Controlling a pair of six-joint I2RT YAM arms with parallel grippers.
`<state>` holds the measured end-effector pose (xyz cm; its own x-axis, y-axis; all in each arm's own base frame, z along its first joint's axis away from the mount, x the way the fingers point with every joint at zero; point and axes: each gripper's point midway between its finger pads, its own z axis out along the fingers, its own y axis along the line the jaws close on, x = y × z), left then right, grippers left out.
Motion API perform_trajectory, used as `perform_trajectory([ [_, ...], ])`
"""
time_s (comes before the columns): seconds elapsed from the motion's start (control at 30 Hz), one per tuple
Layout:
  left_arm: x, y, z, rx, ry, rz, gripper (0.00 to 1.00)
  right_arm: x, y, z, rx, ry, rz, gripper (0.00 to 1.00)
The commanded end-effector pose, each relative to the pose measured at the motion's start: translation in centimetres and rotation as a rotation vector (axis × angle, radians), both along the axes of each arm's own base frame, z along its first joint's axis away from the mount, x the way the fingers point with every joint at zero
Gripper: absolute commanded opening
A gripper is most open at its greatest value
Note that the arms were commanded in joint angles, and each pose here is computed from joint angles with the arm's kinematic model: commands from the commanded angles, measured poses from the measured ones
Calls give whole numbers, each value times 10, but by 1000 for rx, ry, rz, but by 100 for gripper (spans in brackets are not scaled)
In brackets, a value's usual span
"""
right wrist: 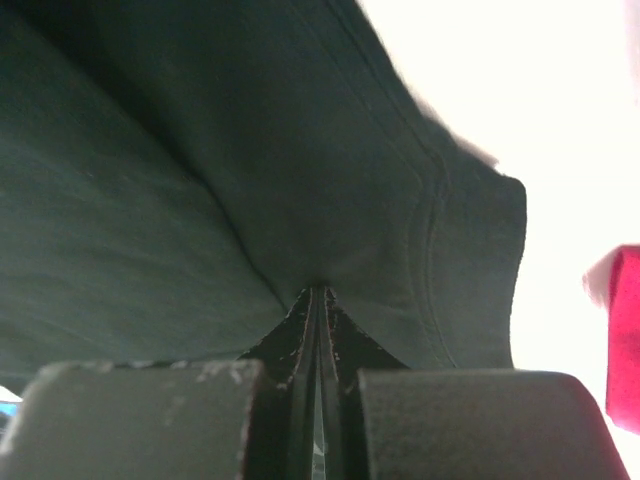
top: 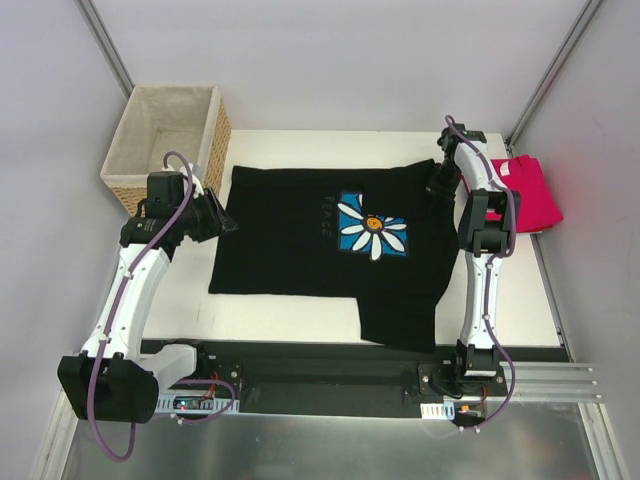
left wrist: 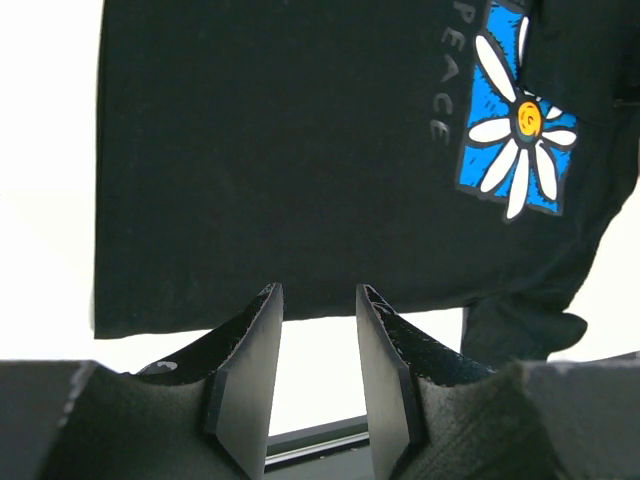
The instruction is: Fold and stack the t-shirts
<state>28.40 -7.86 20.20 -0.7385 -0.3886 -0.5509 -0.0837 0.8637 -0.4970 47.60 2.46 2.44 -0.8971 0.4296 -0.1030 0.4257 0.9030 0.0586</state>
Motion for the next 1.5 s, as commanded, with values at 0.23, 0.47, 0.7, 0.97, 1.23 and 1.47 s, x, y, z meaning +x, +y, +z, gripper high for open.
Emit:
perform_trajectory([
  [0.23,2,-10,25,-74,-48,-15,34,32,11,2,84,-98,-40,1],
  [0.47,0,-12,31,-85,-61,-18,34,55,8,-4,132,-165,-55,1],
  [0.7,4,-18,48,-124,-85,-28,34,64,10,-7,147,-212,-44,1],
  [0.97,4,-22,66,-162,-112,-31,34,63,3,-8,111,-203,-56,1],
  [1.23,17,5,-2,25,40,13,34,35,7,-6,129,-154,-39,1],
  [1.47,84,15,-46,173,151,-74,27,29,4,83,96,-371,-23,1],
])
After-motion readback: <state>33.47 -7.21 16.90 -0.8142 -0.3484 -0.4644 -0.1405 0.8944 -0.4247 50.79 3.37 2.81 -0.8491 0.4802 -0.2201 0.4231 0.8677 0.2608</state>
